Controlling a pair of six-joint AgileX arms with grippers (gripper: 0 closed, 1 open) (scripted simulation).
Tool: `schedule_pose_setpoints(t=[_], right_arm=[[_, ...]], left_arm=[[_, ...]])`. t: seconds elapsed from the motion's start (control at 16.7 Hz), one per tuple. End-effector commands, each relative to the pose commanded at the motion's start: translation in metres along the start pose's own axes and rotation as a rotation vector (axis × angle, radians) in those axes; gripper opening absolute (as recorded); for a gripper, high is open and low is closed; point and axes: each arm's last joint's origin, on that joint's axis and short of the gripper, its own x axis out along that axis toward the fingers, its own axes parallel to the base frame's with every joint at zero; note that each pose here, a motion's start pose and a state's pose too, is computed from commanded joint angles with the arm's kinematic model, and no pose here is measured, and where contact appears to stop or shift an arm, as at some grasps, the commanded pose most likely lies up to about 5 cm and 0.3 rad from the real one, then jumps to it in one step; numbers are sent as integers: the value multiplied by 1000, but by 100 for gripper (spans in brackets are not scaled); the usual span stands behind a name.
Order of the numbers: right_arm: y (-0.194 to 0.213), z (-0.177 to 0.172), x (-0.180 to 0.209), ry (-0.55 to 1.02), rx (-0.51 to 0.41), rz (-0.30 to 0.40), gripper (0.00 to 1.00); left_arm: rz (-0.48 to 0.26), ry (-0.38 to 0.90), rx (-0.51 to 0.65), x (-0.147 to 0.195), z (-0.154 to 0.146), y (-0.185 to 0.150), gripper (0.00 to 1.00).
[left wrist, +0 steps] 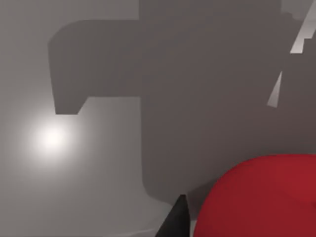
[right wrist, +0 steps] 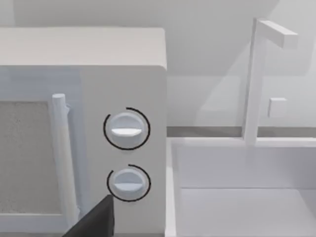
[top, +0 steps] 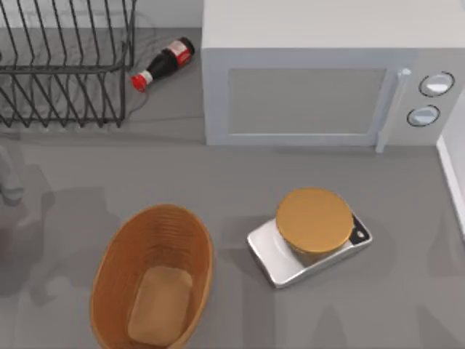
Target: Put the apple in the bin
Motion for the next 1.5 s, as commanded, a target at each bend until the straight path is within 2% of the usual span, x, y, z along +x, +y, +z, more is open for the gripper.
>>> schedule_pose_setpoints(t=[0.36, 0.72, 0.96, 1.32, 1.5], right_arm=[[0, 0, 0, 0, 0, 0, 100], [0, 0, 0, 0, 0, 0, 100], [0, 0, 0, 0, 0, 0, 100], [0, 0, 0, 0, 0, 0, 100], [0, 0, 0, 0, 0, 0, 100]], left_arm=[[14, -8, 2, -26, 2, 6, 0], [-11, 0, 8, -108, 3, 7, 0], [6, -5, -1, -153, 1, -1, 0], [7, -4, -3, -156, 0, -1, 0], [10, -9, -34, -158, 9, -5, 0]])
